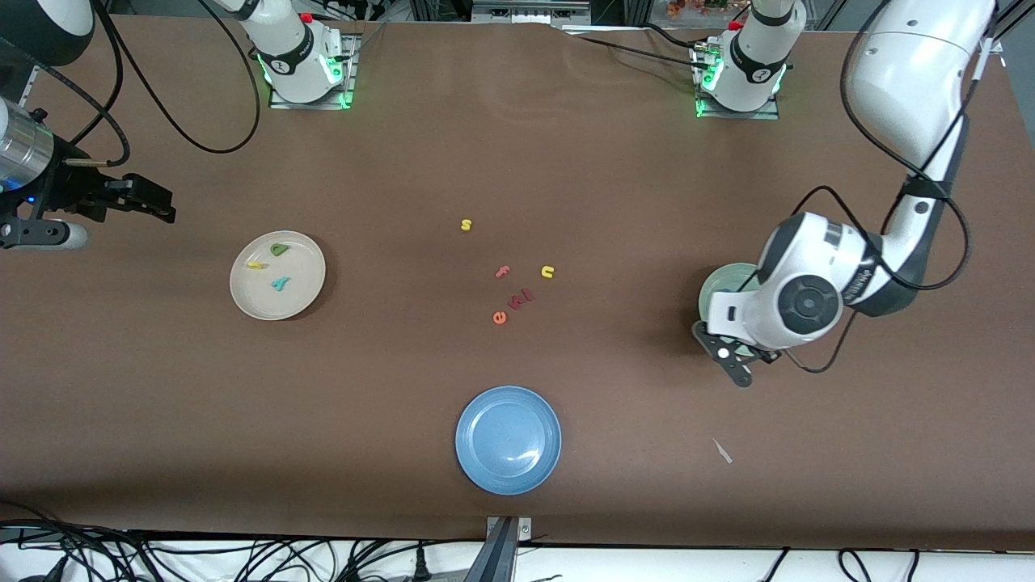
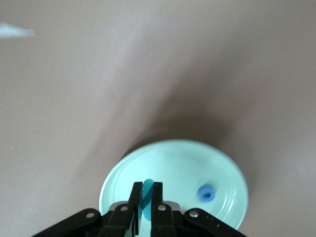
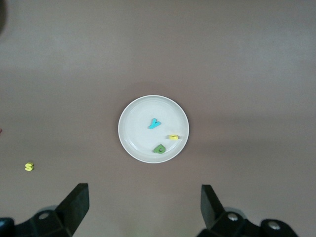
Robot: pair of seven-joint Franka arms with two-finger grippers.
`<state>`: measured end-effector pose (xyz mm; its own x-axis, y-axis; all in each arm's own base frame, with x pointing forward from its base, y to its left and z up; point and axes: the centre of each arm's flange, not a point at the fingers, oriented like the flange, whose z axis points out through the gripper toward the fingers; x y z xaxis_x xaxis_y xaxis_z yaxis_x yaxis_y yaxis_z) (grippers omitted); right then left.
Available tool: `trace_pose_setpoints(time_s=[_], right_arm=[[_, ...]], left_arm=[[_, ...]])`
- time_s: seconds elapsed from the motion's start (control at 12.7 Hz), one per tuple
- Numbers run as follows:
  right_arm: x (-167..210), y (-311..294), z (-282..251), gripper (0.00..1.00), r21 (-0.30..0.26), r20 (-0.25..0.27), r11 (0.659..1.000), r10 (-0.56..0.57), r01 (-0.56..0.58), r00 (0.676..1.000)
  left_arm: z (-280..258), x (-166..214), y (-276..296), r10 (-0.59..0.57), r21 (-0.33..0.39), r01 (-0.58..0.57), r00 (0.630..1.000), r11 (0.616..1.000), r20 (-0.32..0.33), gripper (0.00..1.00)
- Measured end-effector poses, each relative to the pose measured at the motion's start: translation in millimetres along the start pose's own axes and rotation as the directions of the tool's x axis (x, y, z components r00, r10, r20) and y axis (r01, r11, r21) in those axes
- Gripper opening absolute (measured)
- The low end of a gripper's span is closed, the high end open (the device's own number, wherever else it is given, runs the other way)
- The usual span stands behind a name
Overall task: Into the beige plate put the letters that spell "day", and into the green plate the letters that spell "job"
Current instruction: 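Carry the cyan l onto the green plate and open the left gripper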
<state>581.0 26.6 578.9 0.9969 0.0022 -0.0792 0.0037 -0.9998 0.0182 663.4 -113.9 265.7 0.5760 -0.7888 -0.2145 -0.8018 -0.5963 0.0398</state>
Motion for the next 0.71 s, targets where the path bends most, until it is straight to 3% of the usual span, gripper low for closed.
trace_pose_setpoints(time_s=[0.24, 0.71], right_arm=[[0, 0, 0, 1.0, 0.0, -0.001, 1.0, 0.0, 0.0, 1.0], [0, 0, 0, 1.0, 0.0, 0.0, 1.0, 0.0, 0.0, 1.0]], left_arm=[[18, -13, 5, 0.008, -0.018, -0.008, 1.0, 1.0, 0.01, 0.07], [76, -37, 24, 0.013, 0.001, -0.013, 0.996, 1.0, -0.089, 0.07]])
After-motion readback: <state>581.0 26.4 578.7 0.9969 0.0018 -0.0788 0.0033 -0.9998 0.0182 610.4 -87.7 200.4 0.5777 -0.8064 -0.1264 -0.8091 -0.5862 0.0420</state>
